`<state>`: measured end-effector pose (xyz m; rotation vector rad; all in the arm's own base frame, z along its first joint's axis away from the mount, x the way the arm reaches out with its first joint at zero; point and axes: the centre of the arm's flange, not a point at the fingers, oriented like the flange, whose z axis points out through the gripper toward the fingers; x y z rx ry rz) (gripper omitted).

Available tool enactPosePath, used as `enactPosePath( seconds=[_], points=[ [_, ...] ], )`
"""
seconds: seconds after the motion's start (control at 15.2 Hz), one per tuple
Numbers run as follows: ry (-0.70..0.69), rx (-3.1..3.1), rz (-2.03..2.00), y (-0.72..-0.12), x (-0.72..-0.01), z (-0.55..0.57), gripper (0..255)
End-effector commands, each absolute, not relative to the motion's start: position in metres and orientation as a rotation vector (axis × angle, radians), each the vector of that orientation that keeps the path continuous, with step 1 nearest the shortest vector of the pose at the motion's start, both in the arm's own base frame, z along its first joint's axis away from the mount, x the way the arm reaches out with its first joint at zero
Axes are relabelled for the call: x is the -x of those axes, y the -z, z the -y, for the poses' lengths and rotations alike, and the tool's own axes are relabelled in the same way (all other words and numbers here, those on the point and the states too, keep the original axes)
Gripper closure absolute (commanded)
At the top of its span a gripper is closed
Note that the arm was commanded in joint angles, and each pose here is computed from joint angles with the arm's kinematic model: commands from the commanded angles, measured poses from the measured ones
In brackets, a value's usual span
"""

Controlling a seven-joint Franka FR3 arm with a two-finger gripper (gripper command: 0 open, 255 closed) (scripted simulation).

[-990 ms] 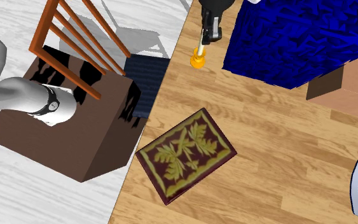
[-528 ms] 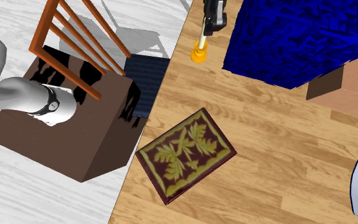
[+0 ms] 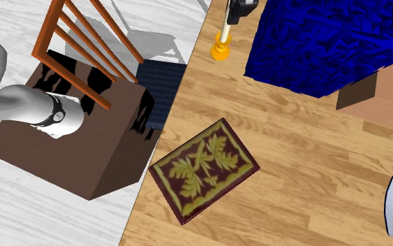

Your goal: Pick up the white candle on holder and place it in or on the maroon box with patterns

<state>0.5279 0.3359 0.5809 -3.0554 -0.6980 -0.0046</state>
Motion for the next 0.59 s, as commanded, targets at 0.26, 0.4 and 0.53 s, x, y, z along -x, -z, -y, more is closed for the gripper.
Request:
enactPosePath(
  seconds=[0.26,0.4,0.53],
  points=[
    [0.004,3.055,0.698,-0.605,-0.531,-0.324,255],
    [0.004,3.055,0.698,-0.61,-0.538,-0.299,255],
    [0.004,3.055,0.698,-0.614,-0.544,-0.274,255]
  ],
)
